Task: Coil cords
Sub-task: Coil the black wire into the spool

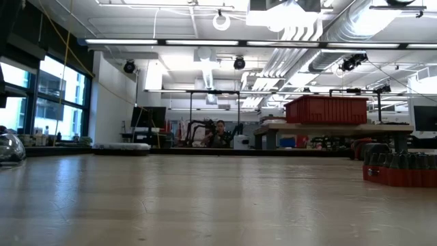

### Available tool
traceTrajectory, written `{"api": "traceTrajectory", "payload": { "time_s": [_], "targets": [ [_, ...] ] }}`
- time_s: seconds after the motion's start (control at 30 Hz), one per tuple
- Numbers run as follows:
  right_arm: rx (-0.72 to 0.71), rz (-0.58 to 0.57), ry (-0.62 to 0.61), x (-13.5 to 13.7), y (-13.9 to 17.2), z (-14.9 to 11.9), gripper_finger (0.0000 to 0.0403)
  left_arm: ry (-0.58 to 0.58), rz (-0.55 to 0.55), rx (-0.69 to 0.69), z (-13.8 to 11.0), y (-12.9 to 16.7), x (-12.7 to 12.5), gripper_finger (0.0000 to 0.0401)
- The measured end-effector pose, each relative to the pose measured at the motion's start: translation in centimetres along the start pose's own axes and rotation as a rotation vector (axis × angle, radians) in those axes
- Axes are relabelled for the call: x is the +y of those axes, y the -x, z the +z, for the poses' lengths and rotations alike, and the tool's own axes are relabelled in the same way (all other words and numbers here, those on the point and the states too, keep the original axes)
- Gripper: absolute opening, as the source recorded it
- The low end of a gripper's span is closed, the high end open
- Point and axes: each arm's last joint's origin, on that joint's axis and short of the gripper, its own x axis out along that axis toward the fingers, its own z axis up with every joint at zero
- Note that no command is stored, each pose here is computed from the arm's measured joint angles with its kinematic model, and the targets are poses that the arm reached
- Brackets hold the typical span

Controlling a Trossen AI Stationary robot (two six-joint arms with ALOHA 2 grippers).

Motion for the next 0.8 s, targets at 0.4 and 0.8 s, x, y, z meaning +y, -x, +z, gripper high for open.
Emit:
{"api": "traceTrajectory", "payload": {
  "time_s": [0.4,0.8],
  "targets": [
    [-0.007,-0.059,0.006,-0.1,-0.2,-0.1,0.0099,-0.074,-0.057,0.005,0.4,0.3,-0.7,0.0003],
    [-0.016,-0.075,0.040,0.1,-0.9,-0.8,0.0012,-0.091,-0.077,-0.009,0.4,0.3,-0.9,0.0003]
  ]
}}
